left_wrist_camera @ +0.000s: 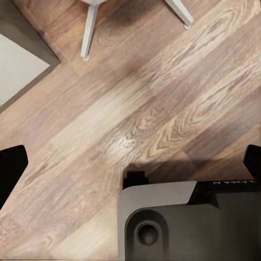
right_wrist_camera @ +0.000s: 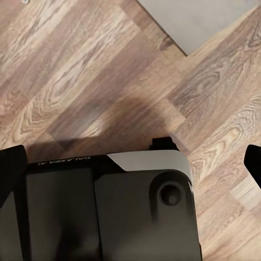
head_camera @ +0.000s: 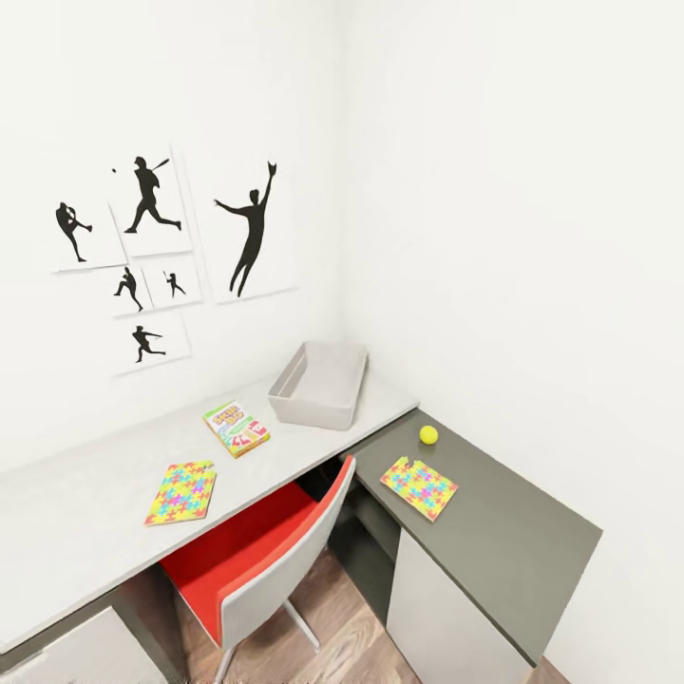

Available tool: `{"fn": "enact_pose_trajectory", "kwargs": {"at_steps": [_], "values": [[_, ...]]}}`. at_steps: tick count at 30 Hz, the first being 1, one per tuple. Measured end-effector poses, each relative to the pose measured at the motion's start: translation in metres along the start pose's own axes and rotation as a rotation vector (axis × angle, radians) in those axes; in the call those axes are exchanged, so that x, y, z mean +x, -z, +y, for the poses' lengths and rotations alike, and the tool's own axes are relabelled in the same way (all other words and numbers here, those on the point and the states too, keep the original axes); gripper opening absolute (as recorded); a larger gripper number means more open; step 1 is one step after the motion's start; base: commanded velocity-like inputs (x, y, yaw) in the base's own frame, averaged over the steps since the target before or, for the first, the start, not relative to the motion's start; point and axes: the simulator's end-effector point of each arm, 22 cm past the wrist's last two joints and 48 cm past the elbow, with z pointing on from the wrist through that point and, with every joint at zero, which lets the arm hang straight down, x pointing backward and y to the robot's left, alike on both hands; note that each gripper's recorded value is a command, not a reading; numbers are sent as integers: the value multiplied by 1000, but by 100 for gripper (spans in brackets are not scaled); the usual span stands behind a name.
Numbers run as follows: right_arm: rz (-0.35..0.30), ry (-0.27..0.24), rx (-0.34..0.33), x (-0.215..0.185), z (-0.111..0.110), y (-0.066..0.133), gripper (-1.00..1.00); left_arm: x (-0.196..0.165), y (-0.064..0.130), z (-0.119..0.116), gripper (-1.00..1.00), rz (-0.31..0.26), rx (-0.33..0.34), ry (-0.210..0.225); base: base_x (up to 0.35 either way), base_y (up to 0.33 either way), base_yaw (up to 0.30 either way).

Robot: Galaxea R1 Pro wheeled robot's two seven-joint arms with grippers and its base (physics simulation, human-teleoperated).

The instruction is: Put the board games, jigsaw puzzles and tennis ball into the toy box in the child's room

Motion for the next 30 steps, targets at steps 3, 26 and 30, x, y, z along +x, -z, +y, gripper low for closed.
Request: {"fn": "enact_pose_trajectory", "kwargs": {"at_steps": [3,26,30], "values": [[2,0,0,1,0,0,100,1,0,0,100,3,0,0,0,0,230],[13,0,2,6,-1,-2,100,6,-2,0,100,14,0,1,0,0,266],[13,0,2,6,-1,-2,100,6,-2,0,100,14,0,0,0,0,287]]}}
